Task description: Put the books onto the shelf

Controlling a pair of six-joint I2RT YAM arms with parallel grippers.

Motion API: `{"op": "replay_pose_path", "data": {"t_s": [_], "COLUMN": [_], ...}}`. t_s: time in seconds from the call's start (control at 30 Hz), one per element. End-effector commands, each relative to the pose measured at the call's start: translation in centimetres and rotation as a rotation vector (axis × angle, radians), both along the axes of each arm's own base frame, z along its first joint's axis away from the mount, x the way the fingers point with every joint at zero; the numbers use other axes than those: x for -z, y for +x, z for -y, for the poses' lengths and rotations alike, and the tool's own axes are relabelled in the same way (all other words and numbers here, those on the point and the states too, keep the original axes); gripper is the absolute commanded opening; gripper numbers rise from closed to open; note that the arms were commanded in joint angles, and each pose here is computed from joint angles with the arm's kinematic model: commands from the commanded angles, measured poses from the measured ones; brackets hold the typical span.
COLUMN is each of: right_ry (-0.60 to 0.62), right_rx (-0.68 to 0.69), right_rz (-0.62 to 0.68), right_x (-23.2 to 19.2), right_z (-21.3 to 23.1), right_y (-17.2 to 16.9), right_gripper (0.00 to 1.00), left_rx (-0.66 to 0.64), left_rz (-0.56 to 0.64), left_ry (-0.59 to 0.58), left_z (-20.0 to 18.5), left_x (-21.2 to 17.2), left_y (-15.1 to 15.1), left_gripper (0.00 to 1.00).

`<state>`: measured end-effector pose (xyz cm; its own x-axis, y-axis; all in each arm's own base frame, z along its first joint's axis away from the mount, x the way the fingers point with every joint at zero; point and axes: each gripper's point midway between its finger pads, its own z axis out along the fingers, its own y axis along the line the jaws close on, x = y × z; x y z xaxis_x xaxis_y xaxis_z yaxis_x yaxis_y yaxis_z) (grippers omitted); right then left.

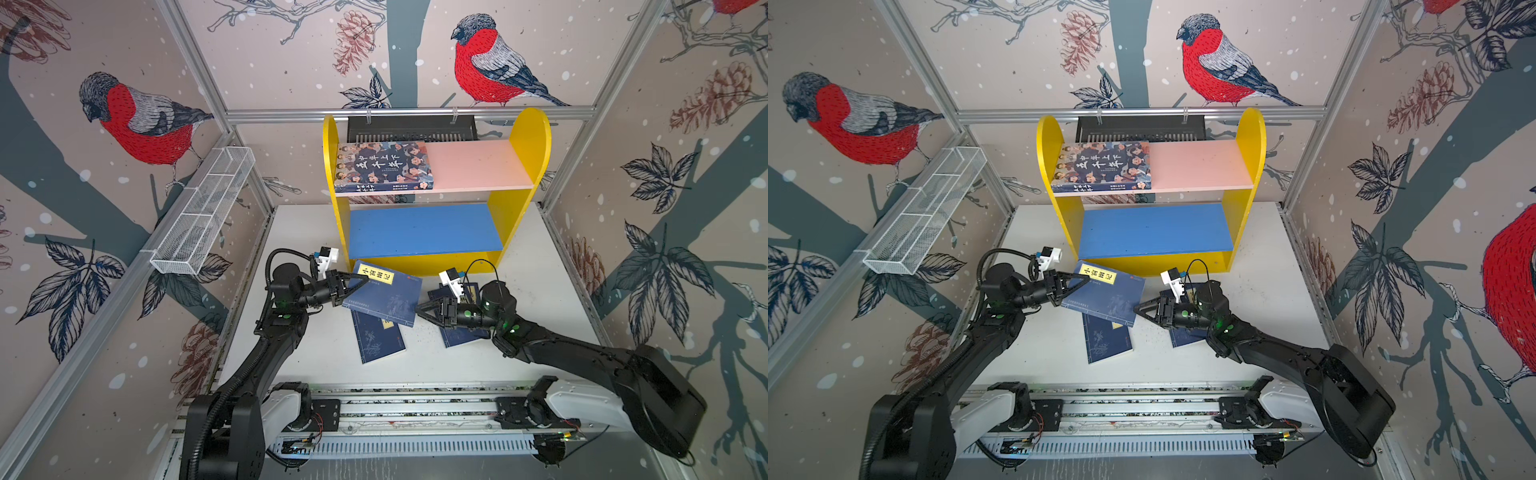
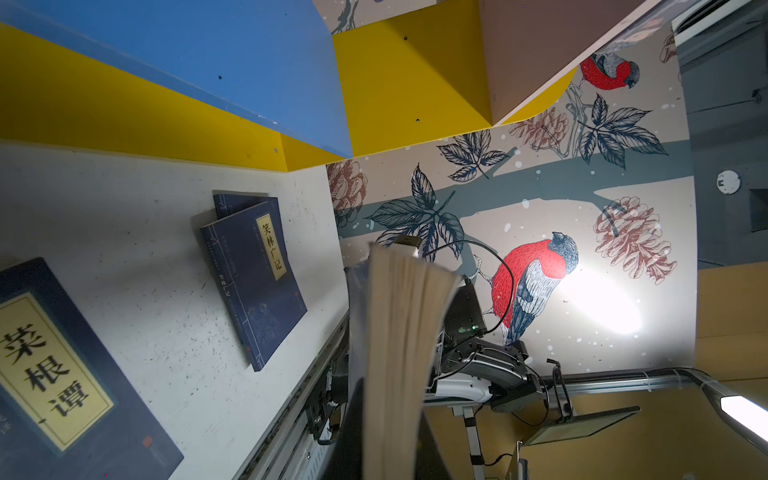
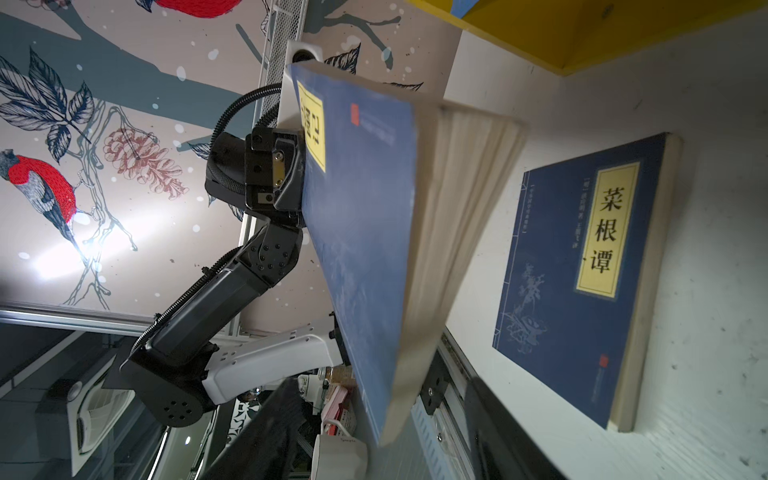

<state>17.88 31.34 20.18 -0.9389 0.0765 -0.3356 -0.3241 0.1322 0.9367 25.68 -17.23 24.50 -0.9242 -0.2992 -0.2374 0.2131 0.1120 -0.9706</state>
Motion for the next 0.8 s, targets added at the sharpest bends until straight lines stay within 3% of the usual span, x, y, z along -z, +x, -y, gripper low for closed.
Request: {"op": "replay_pose_path", "data": {"t_s": [0.0, 0.37, 0.77], "right_ry": [0.082, 0.147, 0.211], "right_rx": [0.045, -0.011, -0.031], "right_rz": [0.052, 0.056, 0.015], "right_x": [-2.3, -3.1, -2.5], "right_z": [-0.6, -3.9, -5.1], "right_y": [0.8, -0.4, 0.0], "right_gripper": [0.65, 0.60, 0.28], "left_rx": [-0.005, -0.061, -0.069], "left_rz": [0.065, 0.064, 0.055], "left_ry": [-0.036, -0.035, -0.022], "left_z": [-0.1, -0.5, -0.8], "left_x": [-1.9, -1.8, -1.3], "left_y": [0.0, 1.0, 0.5], "left_gripper": [0.00, 0.00, 0.00]}}
